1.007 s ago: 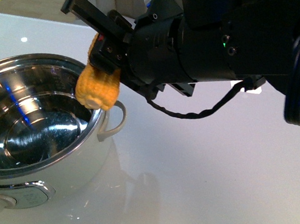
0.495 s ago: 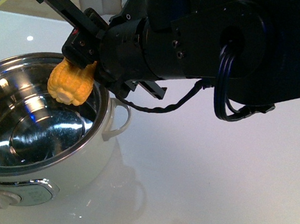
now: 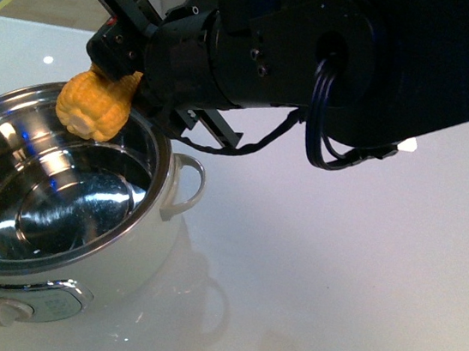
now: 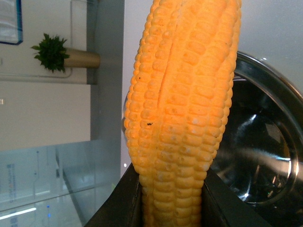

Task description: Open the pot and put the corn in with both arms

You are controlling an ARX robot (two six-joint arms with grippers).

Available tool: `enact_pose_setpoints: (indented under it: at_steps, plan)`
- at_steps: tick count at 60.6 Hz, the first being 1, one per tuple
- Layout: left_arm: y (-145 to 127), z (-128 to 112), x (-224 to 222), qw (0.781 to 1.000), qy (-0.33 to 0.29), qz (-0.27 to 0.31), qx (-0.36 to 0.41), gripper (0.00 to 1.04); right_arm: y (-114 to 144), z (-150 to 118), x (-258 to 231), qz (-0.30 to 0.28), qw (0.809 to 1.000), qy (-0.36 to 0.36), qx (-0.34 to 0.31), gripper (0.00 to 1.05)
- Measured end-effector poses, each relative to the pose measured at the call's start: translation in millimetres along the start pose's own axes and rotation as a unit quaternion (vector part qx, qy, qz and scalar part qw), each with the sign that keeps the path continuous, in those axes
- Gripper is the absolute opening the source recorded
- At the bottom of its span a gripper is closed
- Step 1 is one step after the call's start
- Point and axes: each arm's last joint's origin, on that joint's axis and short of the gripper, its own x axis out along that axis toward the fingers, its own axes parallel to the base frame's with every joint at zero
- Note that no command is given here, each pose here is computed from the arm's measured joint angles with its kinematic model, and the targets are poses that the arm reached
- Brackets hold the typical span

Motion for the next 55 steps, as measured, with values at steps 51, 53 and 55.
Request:
enact_pose_setpoints:
  at_steps: [51, 53, 55]
  plan:
    - [0, 0, 0, 1.000, 0.000, 0.000, 0.000, 0.98, -16, -14, 13, -0.047, 0.997, 0.064, 0.001, 0.31]
    - [0, 0, 0, 1.000, 0.000, 0.000, 0.000, 0.98, -15, -14, 13, -0.047, 0.997, 0.065, 0.001, 0.37]
    - [0, 0, 0, 1.000, 0.000, 0.000, 0.000, 0.98, -15, -14, 13, -0.047, 0.997, 0.065, 0.000, 0.43]
